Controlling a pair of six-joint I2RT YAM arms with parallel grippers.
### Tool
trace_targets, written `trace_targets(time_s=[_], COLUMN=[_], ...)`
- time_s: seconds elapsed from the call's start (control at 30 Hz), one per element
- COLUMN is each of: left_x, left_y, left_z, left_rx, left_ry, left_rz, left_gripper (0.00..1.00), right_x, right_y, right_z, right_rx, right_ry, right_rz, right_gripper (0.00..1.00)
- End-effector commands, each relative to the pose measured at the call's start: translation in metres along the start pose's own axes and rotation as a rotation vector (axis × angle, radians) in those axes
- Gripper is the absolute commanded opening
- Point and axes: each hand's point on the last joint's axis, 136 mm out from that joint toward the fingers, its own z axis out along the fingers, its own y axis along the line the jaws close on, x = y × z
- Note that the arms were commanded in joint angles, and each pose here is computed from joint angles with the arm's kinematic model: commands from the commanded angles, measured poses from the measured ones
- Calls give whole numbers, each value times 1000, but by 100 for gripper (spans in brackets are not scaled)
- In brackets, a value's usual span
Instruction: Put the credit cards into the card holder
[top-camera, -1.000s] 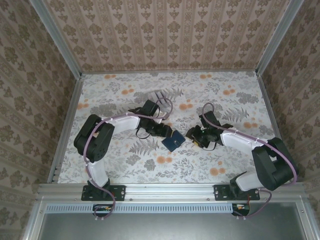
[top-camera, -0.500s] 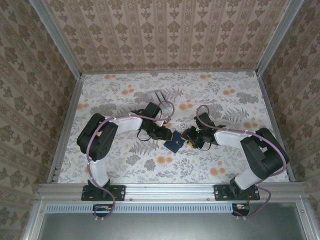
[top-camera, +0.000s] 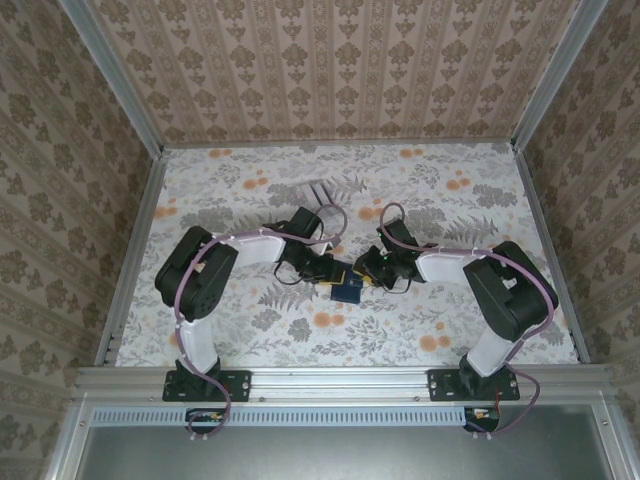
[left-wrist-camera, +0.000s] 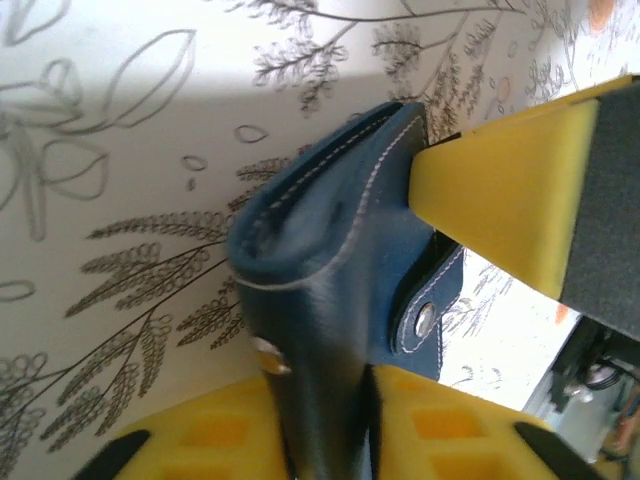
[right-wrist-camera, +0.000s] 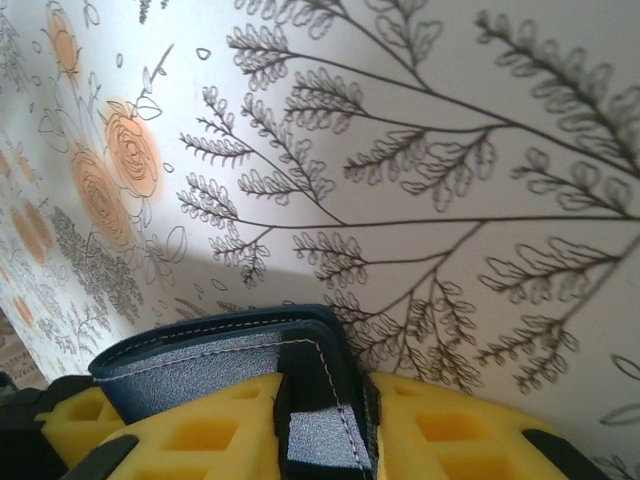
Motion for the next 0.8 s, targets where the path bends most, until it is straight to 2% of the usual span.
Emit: trace_targets(time_s=[0.0, 0.1, 0.27, 0.47, 0.77], left_x=[-3, -9, -27, -35, -37], left_y=[-7, -9, -25, -31, -42], left_z=[2, -7, -29, -34, -40], left_rx=[71, 82, 137, 178, 226], left_ry=[-3, -33, -116, -151, -152], left_rz=[1, -28, -70, -144, -159], left_gripper=[10, 0, 0, 0, 0], right_x=[4, 4, 4, 7, 19], right_y=[13, 15, 18, 22, 24], right_z=[12, 6, -19, -44, -41], right_rx=[-59, -54, -40, -26, 40], right_ry=[22, 8, -38, -83, -33], right_rz=[-57, -81, -230, -389, -551], right_gripper=[29, 32, 39, 39, 38])
